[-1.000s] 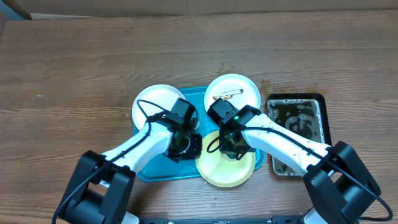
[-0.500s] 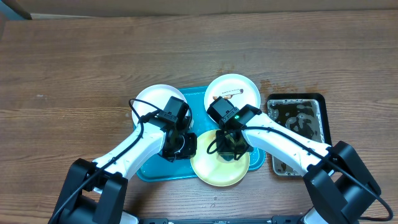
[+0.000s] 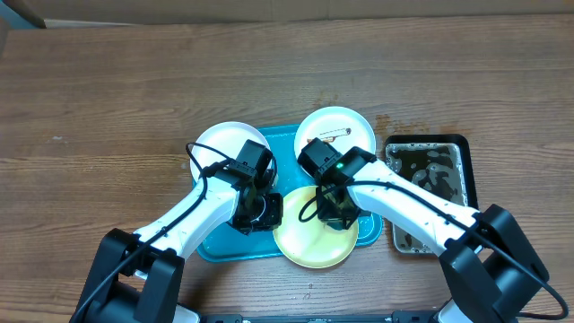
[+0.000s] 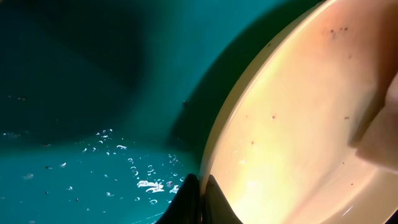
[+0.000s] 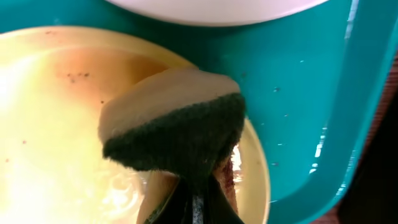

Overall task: Clean dirty plates on tray and stack at the side
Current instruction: 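Scrub yellow plate with sponge while left gripper holds its rim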

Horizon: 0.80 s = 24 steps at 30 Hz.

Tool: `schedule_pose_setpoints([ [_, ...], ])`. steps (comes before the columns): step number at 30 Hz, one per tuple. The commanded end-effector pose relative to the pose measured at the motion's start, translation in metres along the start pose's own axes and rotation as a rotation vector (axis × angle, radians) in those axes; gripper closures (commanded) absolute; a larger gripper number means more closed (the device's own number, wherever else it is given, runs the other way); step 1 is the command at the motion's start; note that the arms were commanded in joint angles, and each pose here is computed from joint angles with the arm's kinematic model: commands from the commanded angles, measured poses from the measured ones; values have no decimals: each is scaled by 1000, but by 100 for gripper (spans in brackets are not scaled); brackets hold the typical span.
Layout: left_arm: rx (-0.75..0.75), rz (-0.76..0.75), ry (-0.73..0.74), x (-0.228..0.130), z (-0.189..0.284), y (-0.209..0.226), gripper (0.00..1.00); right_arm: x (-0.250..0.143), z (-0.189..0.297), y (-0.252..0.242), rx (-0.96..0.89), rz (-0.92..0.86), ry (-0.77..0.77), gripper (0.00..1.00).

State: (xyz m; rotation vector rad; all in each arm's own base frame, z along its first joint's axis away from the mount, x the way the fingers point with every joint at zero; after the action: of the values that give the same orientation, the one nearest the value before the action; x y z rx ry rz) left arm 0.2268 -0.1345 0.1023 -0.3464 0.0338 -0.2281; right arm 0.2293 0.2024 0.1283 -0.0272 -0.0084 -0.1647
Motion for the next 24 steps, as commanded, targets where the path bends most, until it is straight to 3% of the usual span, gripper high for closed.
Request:
schedule_pose_setpoints([
  [1,2,-29,-18,-1,5,-2,96,-9,5,9,50,36,1,96],
  [10,1,-29,-17,-1,5,-2,96,-14,-20,6,61,6,-40,96],
  [16,1,-29,-17,-1,5,-2,96,-2,-22,-18,-68,-210,-117,96],
  [24,1,-32,-24,0,5,-3,96,-3,9,7,117,11,-50,96],
])
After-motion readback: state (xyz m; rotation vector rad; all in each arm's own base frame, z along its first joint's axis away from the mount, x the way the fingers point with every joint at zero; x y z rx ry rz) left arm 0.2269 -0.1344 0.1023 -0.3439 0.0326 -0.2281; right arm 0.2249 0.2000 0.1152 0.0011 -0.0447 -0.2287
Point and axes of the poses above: each gripper's point midway between its finger pads, its own z axis back along the fingers, its own y axis along the line the jaws close on, x = y × z, the point moved 9 cm from there along z, back along the fingers, and after that the axes turned 13 degrees about -z, right-handed, at the moved point
